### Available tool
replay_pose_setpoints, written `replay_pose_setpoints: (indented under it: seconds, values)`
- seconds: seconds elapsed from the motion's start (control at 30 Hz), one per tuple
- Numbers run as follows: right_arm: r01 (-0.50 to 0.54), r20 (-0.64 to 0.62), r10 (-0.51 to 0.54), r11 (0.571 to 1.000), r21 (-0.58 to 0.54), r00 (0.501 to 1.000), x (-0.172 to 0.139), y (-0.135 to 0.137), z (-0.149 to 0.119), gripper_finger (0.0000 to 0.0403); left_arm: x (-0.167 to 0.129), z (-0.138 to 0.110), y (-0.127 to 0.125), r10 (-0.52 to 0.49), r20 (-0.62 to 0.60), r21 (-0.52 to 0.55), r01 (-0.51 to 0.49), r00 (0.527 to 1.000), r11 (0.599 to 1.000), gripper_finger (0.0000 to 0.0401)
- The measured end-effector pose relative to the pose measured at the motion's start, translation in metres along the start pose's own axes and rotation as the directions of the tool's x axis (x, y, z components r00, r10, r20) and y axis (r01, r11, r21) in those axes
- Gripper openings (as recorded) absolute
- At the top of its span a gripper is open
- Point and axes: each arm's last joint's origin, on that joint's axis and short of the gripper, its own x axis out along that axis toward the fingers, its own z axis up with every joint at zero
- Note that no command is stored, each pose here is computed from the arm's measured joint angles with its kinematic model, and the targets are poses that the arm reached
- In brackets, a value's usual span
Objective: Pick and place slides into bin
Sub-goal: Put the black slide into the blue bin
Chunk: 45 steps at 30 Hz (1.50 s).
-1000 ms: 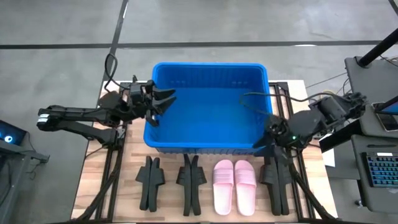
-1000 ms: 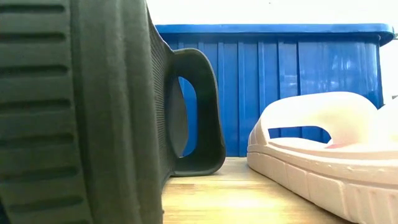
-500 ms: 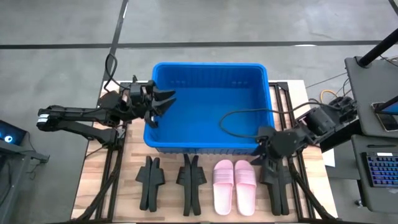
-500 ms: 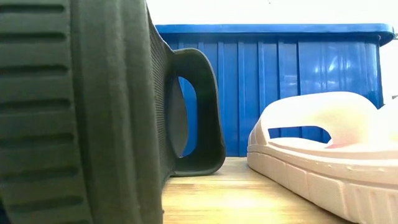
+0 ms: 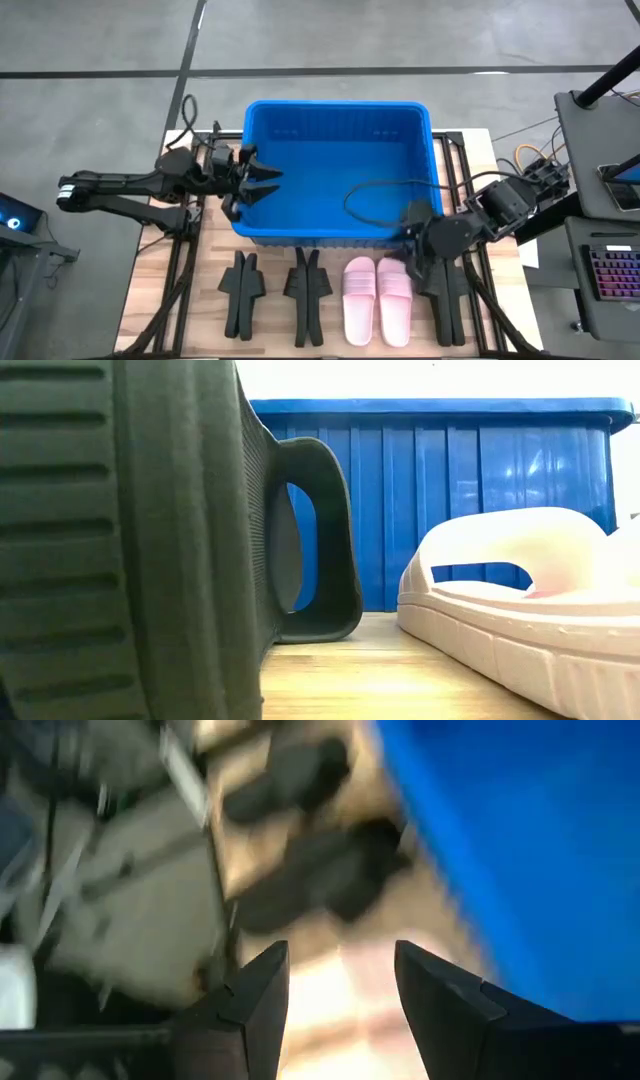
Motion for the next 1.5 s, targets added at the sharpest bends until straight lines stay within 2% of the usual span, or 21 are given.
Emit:
replay_pose_setpoints:
  seconds: [0.1,0.2,0.37,0.47,0.63,0.7,0.8,0.9,0.97,1.17,1.3,1.5]
  values:
    - [0.058,0.17,-0.052,0.998,-0.031,0.984,-0.006,0.0,0.009,0.0173,-0.008,-0.004,0.0,0.008,-0.092,-0.092,-0.016,0.996,0.996,0.0154]
    - [0.137,0.273,-0.115,0.989,-0.06,0.955,-0.012,-0.003,0.014,0.0173,-0.016,-0.006,-0.002,-0.045,-0.171,-0.185,0.012,0.984,0.983,0.0154]
    - [0.29,0.422,-0.265,0.957,0.006,0.867,-0.023,-0.012,0.019,0.0173,-0.031,-0.009,-0.008,-0.134,-0.283,-0.356,0.025,0.95,0.934,0.0154]
    - [0.346,0.477,-0.323,0.937,0.043,0.818,-0.03,-0.017,0.02,0.0173,-0.041,-0.01,-0.011,-0.145,-0.317,-0.402,0.006,0.937,0.916,0.0153]
    - [0.323,0.494,-0.321,0.943,0.086,0.808,-0.048,-0.028,0.022,0.0173,-0.052,-0.009,-0.02,-0.178,-0.371,-0.45,-0.009,0.911,0.893,0.0152]
    - [0.321,0.508,-0.327,0.941,0.103,0.797,-0.059,-0.035,0.021,0.0173,-0.057,-0.01,-0.023,-0.16,-0.423,-0.466,-0.062,0.892,0.882,0.0152]
    - [0.339,0.523,-0.347,0.934,0.116,0.778,-0.073,-0.046,0.018,0.0173,-0.063,-0.015,-0.027,-0.114,-0.543,-0.454,-0.176,0.832,0.874,0.0152]
    - [0.355,0.54,-0.371,0.925,0.137,0.755,-0.084,-0.056,0.015,0.0173,-0.065,-0.02,-0.033,-0.09,-0.655,-0.429,-0.27,0.75,0.862,0.0152]
    - [0.364,0.555,-0.387,0.918,0.158,0.736,-0.089,-0.061,0.014,0.0173,-0.062,-0.022,-0.038,-0.104,-0.693,-0.418,-0.279,0.714,0.864,0.0152]
    - [0.372,0.57,-0.406,0.91,0.182,0.715,-0.095,-0.069,0.012,0.0173,-0.04,-0.016,-0.055,-0.119,-0.75,-0.378,-0.273,0.65,0.885,0.0152]
    - [0.387,0.578,-0.429,0.899,0.203,0.694,-0.097,-0.072,0.014,0.0173,-0.03,-0.019,-0.07,-0.084,-0.857,-0.283,-0.328,0.509,0.901,0.0152]
    - [0.405,0.575,-0.443,0.892,0.202,0.688,-0.096,-0.074,0.014,0.0173,-0.03,-0.03,-0.093,0.046,-0.975,-0.043,-0.393,0.216,0.918,0.0152]
